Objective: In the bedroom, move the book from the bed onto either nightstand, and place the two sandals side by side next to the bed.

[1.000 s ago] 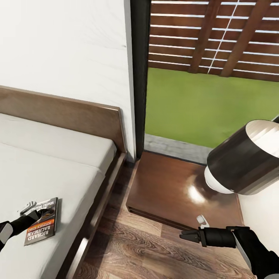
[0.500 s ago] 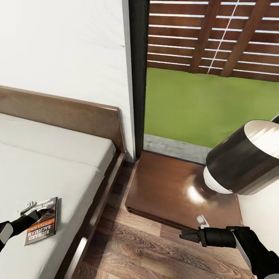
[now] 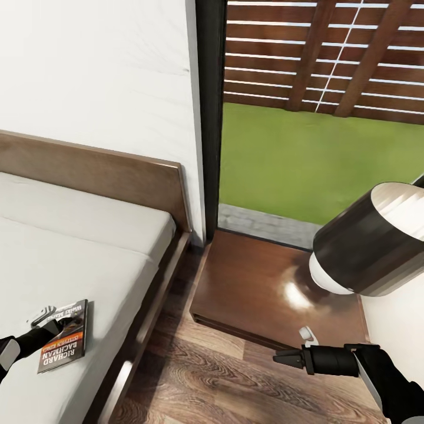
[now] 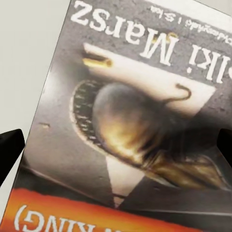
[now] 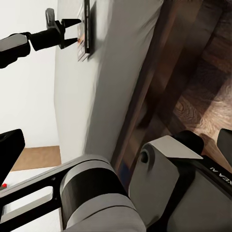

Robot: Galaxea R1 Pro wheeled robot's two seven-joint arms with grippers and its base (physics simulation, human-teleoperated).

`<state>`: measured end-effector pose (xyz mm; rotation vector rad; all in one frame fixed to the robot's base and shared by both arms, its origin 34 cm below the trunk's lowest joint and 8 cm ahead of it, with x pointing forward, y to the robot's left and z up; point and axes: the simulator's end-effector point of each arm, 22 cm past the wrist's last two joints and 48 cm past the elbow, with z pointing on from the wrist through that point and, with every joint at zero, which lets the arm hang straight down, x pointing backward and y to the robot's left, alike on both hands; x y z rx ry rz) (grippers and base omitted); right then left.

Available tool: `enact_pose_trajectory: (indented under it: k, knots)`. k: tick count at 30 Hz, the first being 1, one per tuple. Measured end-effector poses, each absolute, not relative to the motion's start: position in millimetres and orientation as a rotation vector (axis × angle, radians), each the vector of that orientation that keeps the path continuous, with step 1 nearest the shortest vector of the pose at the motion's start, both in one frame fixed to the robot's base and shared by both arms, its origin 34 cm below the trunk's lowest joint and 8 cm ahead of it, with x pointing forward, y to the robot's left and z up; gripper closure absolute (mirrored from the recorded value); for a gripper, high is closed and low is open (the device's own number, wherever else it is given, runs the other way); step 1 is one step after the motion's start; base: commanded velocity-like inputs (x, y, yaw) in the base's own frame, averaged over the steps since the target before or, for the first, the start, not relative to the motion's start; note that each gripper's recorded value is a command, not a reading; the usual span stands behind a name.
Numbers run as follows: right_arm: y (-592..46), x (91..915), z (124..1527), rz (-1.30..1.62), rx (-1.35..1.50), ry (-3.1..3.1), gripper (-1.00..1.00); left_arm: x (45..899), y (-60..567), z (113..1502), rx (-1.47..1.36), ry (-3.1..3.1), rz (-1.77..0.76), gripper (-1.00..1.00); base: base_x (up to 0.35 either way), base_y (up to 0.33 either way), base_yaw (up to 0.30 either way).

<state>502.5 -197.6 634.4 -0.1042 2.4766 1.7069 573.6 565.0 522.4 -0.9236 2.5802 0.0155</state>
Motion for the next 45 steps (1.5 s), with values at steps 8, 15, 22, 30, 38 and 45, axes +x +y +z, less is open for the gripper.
enact_pose_trajectory:
  k: [8, 15, 22, 30, 38, 45]
  knots:
    - [-197.4, 501.9, 634.1, 1.708, -0.105, 2.478, -1.00, 573.7, 565.0, 522.5, -0.924, 2.580, 0.015, -1.00, 0.000, 0.000, 0.000]
    - [-197.4, 501.9, 634.1, 1.708, -0.105, 2.478, -1.00, 573.6, 565.0, 522.4, -0.924, 2.580, 0.015, -1.00, 0.000, 0.000, 0.000]
    - [-197.4, 501.9, 634.0, 1.708, -0.106, 2.479, -1.00, 573.6, 565.0, 522.4, -0.924, 2.580, 0.016, -1.00, 0.000, -0.090, 0.000]
    - [-197.4, 501.8, 634.0, 1.708, -0.105, 2.479, -1.00, 573.7, 564.1, 522.0, -0.924, 2.581, 0.014, -1.00, 0.000, -0.043, 0.000]
    - [-197.6, 502.0, 634.0, 1.708, -0.103, 2.480, -1.00, 573.6, 563.8, 521.8, -0.925, 2.581, 0.013, -1.00, 0.000, -0.001, 0.000]
    - [-197.6, 502.0, 634.0, 1.708, -0.103, 2.479, -1.00, 573.6, 563.9, 521.8, -0.923, 2.580, 0.014, -1.00, 0.000, -0.093, 0.000]
